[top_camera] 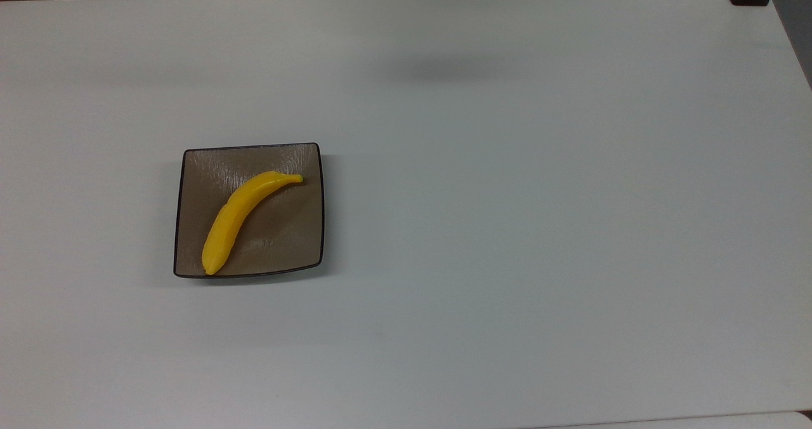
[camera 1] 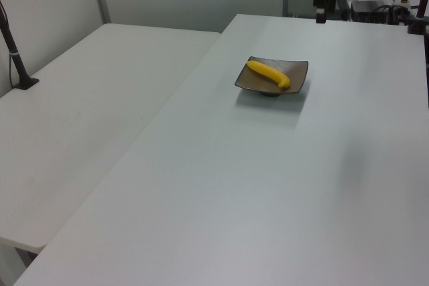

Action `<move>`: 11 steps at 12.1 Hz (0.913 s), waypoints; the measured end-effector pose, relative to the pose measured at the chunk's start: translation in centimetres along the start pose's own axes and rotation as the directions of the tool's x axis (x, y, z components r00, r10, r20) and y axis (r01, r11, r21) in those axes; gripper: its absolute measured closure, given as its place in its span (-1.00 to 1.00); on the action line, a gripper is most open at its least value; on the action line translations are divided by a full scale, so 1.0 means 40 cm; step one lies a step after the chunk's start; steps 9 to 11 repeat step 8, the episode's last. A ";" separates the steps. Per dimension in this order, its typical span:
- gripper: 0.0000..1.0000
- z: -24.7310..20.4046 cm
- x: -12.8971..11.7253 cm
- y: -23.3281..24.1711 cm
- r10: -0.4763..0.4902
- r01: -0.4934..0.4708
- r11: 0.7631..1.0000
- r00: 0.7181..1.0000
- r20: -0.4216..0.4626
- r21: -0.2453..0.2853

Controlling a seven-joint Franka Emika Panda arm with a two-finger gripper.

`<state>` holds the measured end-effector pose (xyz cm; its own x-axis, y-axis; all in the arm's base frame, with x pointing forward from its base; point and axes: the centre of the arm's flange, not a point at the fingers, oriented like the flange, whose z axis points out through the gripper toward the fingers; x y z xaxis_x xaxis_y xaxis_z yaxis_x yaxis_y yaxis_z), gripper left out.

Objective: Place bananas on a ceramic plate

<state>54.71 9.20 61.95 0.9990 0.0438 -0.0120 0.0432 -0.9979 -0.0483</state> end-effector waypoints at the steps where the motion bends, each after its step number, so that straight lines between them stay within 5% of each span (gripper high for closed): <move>1: -1.00 0.021 0.008 -0.006 -0.019 0.019 1.000 1.000 -0.025 -0.006; 4: -1.00 0.041 0.023 0.085 -0.110 0.110 0.994 0.993 -0.039 -0.013; 11: -1.00 0.023 0.018 0.124 -0.125 0.125 0.992 0.991 -0.055 -0.004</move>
